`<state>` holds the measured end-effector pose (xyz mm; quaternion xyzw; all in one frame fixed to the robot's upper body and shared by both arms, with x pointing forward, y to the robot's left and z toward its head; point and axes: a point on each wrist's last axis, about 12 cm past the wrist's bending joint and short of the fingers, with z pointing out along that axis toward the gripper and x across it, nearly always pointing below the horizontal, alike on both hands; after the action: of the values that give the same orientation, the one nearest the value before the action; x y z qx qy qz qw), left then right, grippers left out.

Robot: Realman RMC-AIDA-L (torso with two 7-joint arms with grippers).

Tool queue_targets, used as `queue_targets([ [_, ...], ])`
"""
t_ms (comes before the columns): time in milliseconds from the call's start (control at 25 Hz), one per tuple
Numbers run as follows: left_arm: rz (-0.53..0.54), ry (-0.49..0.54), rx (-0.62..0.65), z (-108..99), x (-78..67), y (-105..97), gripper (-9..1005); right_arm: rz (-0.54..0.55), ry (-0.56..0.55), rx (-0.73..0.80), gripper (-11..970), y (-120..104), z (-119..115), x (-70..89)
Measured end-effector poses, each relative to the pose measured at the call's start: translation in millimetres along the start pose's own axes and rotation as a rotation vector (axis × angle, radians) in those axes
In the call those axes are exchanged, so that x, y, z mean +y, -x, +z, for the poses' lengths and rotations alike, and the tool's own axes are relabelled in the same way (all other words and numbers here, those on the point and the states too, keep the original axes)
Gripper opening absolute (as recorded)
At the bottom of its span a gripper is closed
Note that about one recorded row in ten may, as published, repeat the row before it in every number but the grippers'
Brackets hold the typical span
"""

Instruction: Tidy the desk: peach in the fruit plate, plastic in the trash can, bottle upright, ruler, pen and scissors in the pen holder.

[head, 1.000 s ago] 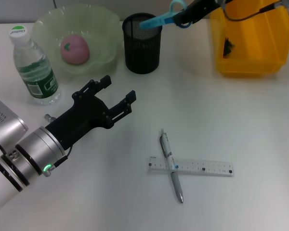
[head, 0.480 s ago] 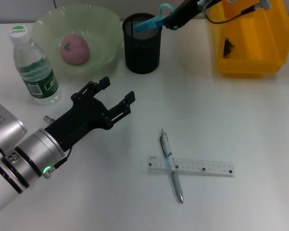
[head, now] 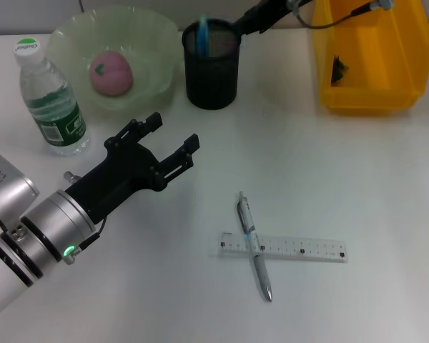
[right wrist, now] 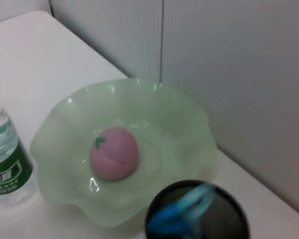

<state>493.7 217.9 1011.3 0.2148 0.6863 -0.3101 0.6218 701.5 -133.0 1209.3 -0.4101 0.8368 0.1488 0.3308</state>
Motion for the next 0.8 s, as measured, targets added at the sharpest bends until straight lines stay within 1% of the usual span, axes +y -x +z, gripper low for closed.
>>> queue_targets([
  [120,-0.004,-0.001,0.0,0,1.3,1,804,-0.001,-0.006,-0.008,137,1,0,0.2],
  [280,-0.004,-0.001,0.0,0,1.3,1,804,-0.001,-0.007,-0.037,304,1,-4,-0.8],
  [360,-0.003,-0.005,0.002,-1,3.1,2,804,0.001,0.013,-0.073,380,-1,-13,1.1],
  [400,-0.003,-0.005,0.002,-1,3.1,2,804,0.004,0.037,-0.099,413,-2,-20,3.9],
  [440,-0.003,-0.005,0.002,-1,3.1,2,804,0.01,0.083,-0.13,447,-7,-32,7.3],
  [480,-0.003,-0.005,0.002,-1,3.1,2,803,0.01,0.083,-0.13,481,-7,-32,7.3],
  [520,-0.019,-0.01,-0.012,-7,7.0,4,803,0.014,0.111,-0.146,514,-10,-39,9.2],
  [560,-0.019,-0.01,-0.012,-7,7.0,4,803,0.015,0.146,-0.155,548,-14,-46,12.3],
  [600,-0.023,-0.017,-0.018,-15,11.7,6,803,0.015,0.173,-0.161,596,-17,-51,14.2],
  [640,-0.023,-0.017,-0.018,-15,11.7,6,803,0.0,0.234,-0.155,644,-24,-63,19.6],
  [680,-0.023,-0.017,-0.018,-15,11.7,6,803,0.0,0.234,-0.155,648,-24,-63,19.6],
  [720,-0.018,-0.061,0.003,-31,21.3,8,803,-0.025,0.28,-0.138,652,-30,-71,24.4],
  [800,-0.017,-0.08,0.015,-36,24.4,10,803,-0.042,0.302,-0.123,661,-33,-73,27.2],
])
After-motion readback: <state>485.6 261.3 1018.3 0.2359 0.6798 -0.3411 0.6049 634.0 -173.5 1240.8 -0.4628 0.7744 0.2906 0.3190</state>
